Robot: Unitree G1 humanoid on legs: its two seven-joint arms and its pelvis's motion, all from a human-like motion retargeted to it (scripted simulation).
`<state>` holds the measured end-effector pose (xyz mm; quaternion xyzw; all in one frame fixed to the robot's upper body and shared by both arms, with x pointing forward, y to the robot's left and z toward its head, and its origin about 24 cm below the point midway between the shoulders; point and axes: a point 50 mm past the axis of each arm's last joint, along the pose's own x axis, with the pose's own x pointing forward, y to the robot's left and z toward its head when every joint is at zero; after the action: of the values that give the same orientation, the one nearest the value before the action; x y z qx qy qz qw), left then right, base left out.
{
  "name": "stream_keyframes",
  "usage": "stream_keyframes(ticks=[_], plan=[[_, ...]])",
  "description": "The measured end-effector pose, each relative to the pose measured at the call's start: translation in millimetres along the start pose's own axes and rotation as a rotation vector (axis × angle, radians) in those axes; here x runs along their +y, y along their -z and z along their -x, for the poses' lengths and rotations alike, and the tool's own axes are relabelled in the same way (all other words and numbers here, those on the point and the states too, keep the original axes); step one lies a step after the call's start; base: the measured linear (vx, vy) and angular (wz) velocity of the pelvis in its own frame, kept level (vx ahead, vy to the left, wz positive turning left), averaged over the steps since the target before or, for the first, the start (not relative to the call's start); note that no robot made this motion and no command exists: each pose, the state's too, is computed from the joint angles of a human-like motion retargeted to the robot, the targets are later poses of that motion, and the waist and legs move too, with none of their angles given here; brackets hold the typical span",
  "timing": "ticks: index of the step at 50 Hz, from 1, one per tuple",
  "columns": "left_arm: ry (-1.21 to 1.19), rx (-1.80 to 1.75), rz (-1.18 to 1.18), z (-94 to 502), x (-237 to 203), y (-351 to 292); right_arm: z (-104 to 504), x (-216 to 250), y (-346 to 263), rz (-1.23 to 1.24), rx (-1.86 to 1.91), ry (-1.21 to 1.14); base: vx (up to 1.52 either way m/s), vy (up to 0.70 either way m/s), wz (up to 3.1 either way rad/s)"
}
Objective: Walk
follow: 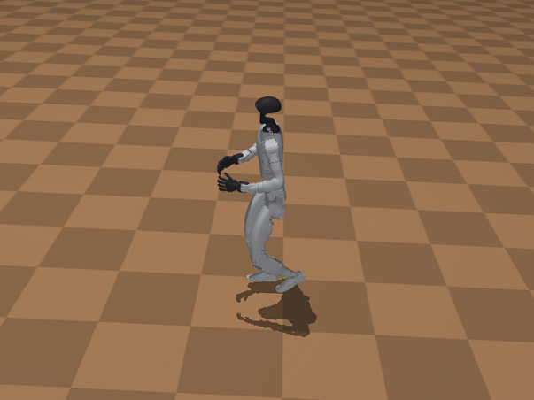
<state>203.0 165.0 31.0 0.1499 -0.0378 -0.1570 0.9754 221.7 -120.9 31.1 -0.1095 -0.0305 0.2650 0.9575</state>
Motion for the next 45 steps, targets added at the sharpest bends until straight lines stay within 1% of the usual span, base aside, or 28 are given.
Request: stream_keyframes(ticks=[5,13,20,27,39,45], plan=[[-0.009,0.092,0.032,12,-1,14,-18,2,-11,0.112,-0.045,-0.079,0.36,0.07,-0.24],[-0.046,0.125,0.127,37,9,15,-22,11,-13,0.082,-0.069,-0.121,0.47,0.19,0.25],[-0.054,0.093,0.191,42,6,8,-17,15,-13,0.094,-0.071,-0.138,0.39,0.24,0.13],[0.047,0.070,0.105,29,4,4,-13,25,-11,0.011,-0.054,-0.168,0.34,0.17,-0.02],[0.202,-0.101,0.036,0,2,-27,14,0,-14,-0.073,-0.054,-0.073,0.25,0.02,0.29],[0.260,-0.110,0.032,-5,-3,-28,26,-6,-14,-0.096,-0.038,-0.073,0.03,-0.04,0.23]])
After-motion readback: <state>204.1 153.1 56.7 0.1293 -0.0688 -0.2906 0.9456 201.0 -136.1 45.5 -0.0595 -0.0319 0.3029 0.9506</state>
